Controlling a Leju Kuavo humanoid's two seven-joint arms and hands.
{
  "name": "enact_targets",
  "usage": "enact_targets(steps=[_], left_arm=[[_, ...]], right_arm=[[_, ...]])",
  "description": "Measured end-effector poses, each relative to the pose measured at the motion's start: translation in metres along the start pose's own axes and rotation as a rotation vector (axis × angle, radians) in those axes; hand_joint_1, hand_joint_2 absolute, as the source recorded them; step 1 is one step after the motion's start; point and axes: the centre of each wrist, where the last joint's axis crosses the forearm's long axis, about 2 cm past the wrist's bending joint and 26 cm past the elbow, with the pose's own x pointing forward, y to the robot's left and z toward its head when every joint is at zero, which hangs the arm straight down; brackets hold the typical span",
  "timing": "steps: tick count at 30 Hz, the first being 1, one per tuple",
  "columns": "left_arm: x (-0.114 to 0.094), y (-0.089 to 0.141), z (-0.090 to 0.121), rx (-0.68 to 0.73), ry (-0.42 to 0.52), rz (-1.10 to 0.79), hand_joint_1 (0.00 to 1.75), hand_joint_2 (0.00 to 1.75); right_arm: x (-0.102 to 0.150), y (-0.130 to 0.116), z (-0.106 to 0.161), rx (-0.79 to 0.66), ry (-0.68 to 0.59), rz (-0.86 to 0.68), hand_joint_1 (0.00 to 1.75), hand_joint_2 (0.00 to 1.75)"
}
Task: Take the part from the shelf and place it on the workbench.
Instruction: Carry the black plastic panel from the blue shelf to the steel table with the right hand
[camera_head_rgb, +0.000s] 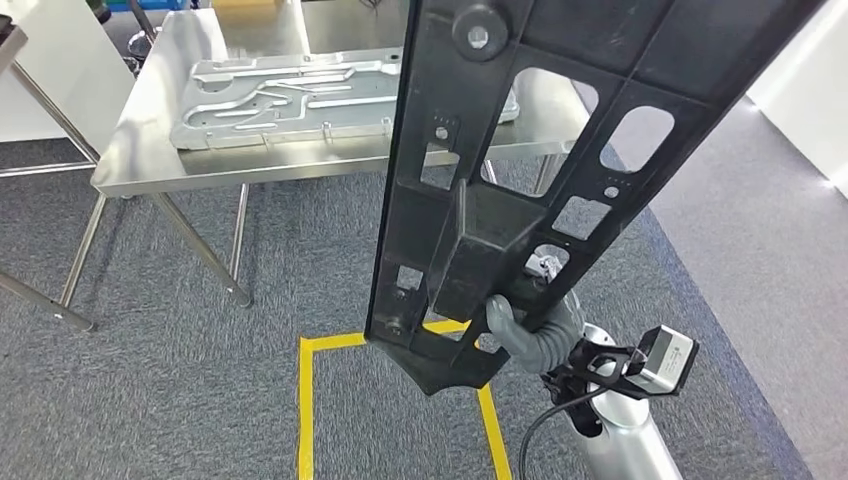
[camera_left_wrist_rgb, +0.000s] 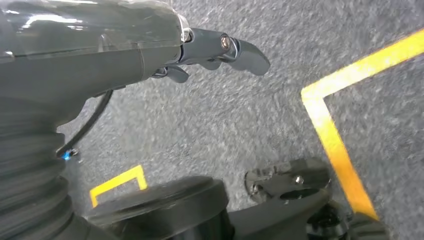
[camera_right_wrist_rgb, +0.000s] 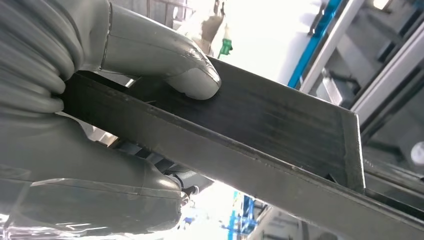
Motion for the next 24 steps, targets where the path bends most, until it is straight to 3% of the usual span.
enact_targets(steps=[24], left_arm=[[-0.010, -0.003, 0.002, -0.002, 0.019, 0.027, 0.00, 1.75]], right_arm=[[-0.003, -0.001, -0.003, 0.017, 0.001, -0.017, 1.68, 1.75]])
